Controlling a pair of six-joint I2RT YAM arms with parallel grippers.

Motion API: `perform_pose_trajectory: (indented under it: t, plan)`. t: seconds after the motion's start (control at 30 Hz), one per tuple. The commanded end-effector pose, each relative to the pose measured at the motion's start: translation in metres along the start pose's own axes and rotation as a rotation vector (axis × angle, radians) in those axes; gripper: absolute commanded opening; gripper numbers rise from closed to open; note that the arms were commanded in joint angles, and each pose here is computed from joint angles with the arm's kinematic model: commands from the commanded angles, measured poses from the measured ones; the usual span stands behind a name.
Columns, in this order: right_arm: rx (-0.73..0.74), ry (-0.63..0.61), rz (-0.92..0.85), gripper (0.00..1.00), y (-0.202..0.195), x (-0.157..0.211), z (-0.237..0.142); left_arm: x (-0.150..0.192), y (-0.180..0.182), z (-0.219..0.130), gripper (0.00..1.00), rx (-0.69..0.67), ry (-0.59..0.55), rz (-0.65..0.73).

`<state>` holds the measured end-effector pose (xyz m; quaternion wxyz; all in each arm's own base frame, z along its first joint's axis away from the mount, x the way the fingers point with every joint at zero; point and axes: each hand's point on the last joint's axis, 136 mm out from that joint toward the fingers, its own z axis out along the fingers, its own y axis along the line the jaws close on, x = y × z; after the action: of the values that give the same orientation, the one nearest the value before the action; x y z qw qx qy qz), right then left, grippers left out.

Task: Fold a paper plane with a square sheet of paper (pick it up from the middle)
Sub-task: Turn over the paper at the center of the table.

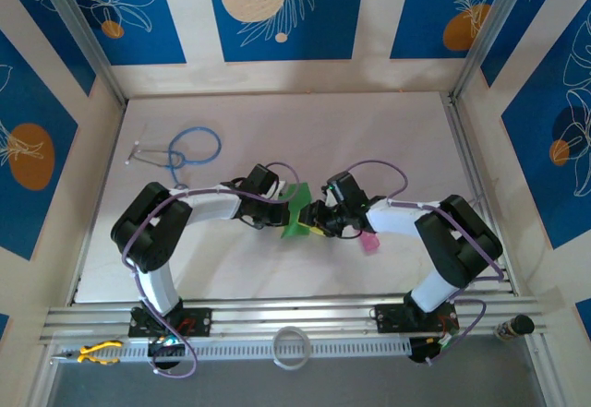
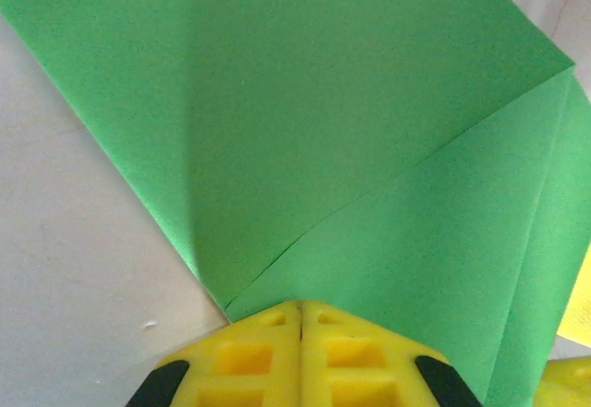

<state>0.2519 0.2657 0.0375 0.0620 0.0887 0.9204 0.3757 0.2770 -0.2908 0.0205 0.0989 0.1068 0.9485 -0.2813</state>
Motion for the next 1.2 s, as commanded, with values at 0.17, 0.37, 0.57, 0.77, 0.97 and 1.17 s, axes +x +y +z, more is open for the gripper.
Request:
perform_pose_trajectory:
  t: [0.17,0.37,0.57,0.77,0.97,1.17]
  plan:
    - [-0.148,-0.016,-0.071,0.54,0.022,-0.008,-0.013,0.015,0.015,0.006,0.05,-0.032,0.05,-0.024]
    - [-0.159,-0.03,-0.058,0.54,0.02,-0.02,-0.014,0.015,0.014,0.006,0.05,-0.029,0.051,-0.026]
    - [-0.144,-0.019,-0.034,0.54,0.016,-0.027,-0.009,0.013,0.012,0.004,0.05,-0.024,0.044,-0.024]
    - [-0.137,-0.013,-0.022,0.49,0.012,-0.03,-0.003,0.012,0.01,0.004,0.05,-0.013,0.036,-0.031]
    - [-0.116,-0.028,-0.001,0.4,0.005,-0.036,0.002,0.011,0.009,0.003,0.05,-0.007,0.028,-0.036]
    - [-0.11,-0.029,-0.001,0.34,0.002,-0.04,0.006,0.007,0.004,0.0,0.05,0.005,0.012,-0.028]
